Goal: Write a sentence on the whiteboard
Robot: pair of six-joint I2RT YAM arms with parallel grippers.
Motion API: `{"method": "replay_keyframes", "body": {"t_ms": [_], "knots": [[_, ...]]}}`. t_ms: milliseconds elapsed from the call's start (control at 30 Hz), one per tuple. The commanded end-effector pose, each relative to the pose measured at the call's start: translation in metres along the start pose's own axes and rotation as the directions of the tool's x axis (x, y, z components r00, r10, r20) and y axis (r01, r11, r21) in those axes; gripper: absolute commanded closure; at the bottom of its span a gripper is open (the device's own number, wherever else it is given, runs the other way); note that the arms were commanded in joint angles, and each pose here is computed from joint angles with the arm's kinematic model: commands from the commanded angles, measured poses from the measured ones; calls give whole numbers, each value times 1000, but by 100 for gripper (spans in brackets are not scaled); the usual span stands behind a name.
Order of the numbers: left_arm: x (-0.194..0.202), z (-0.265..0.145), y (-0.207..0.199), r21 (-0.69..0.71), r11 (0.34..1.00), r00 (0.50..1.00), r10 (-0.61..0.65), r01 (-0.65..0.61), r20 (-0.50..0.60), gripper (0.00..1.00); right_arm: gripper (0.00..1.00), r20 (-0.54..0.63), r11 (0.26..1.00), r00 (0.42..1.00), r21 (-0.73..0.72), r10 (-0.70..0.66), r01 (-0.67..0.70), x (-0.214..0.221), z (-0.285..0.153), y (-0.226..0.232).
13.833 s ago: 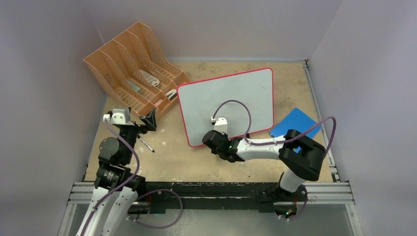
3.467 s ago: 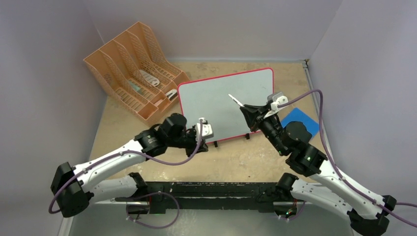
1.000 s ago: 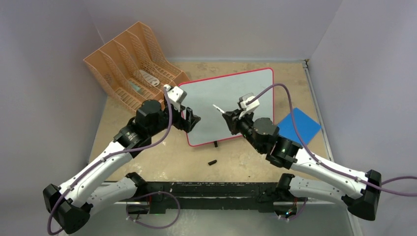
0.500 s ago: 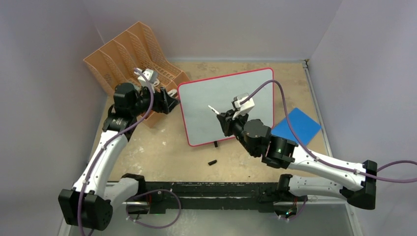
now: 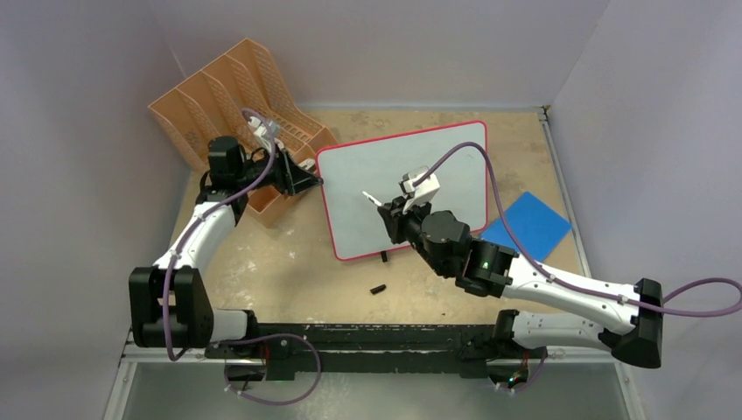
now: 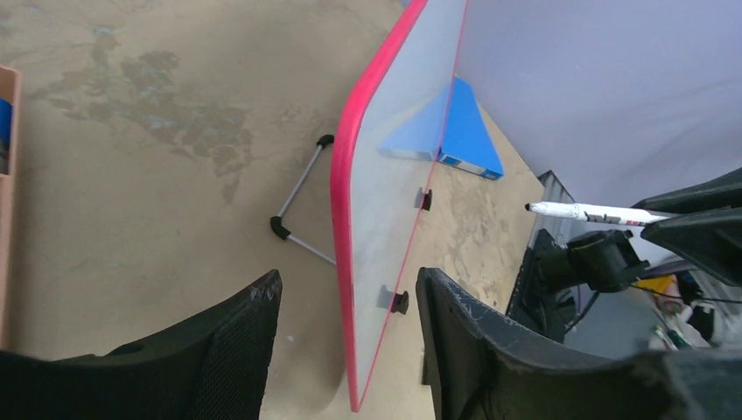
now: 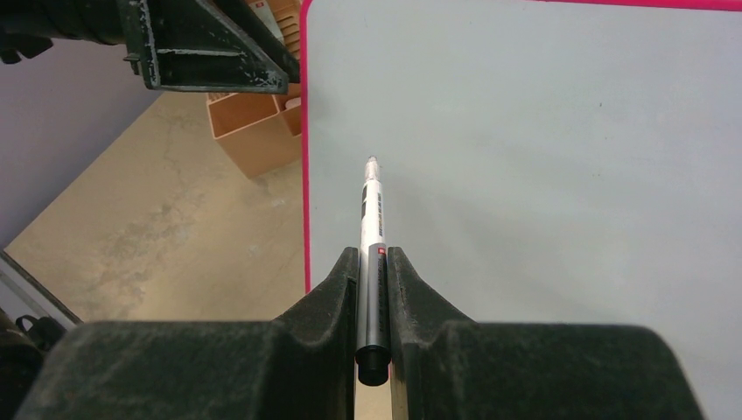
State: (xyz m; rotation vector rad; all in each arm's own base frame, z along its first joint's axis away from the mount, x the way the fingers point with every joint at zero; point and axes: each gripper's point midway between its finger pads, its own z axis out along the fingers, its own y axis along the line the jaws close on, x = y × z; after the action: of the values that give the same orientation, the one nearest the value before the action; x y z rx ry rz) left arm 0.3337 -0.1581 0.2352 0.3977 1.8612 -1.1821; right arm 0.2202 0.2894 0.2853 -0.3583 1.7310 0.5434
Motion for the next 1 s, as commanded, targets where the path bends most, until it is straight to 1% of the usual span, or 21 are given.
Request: {"method": "replay_keyframes", "body": {"t_ms": [0, 100, 133, 200, 300, 400, 667, 733, 800, 833, 867, 900, 967], "knots": [[-10, 3, -18, 158, 986, 998, 59, -58, -2, 45, 100, 91, 998, 995, -45, 38, -34, -34, -1, 12], [-4, 5, -19, 215, 976, 999, 38, -31, -28, 48, 100, 91, 998, 995, -53, 35, -30, -32, 1, 15], [-3, 5, -20, 225, 974, 999, 33, -26, -31, 51, 100, 92, 998, 995, -55, 34, -29, -32, 2, 15], [0, 5, -22, 252, 968, 999, 35, -25, -36, 55, 100, 93, 997, 995, -64, 37, -31, -30, 2, 17], [7, 4, -25, 298, 954, 998, 38, -21, -49, 58, 100, 93, 997, 995, -75, 40, -33, -26, 3, 18], [13, 4, -25, 326, 945, 997, 42, -21, -57, 63, 100, 94, 996, 994, -85, 48, -40, -23, 4, 20], [19, 6, -20, 357, 934, 997, 28, -2, -68, 66, 100, 89, 995, 995, -90, 46, -38, -22, 7, 24], [19, 6, -21, 362, 932, 997, 32, -6, -67, 69, 100, 87, 995, 995, -89, 47, -39, -22, 9, 25], [20, 6, -21, 366, 931, 997, 33, -7, -65, 75, 100, 86, 996, 995, -87, 44, -36, -22, 11, 25], [21, 6, -21, 369, 929, 997, 31, -4, -67, 83, 100, 85, 996, 996, -85, 40, -33, -22, 12, 26], [21, 6, -20, 371, 929, 997, 30, -2, -68, 94, 100, 82, 996, 996, -81, 37, -31, -22, 14, 26], [22, 7, -20, 370, 929, 997, 29, -1, -68, 100, 100, 79, 997, 996, -78, 32, -26, -21, 15, 27], [23, 6, -20, 371, 929, 997, 35, -9, -64, 100, 100, 75, 997, 997, -71, 23, -18, -19, 19, 28]]}}
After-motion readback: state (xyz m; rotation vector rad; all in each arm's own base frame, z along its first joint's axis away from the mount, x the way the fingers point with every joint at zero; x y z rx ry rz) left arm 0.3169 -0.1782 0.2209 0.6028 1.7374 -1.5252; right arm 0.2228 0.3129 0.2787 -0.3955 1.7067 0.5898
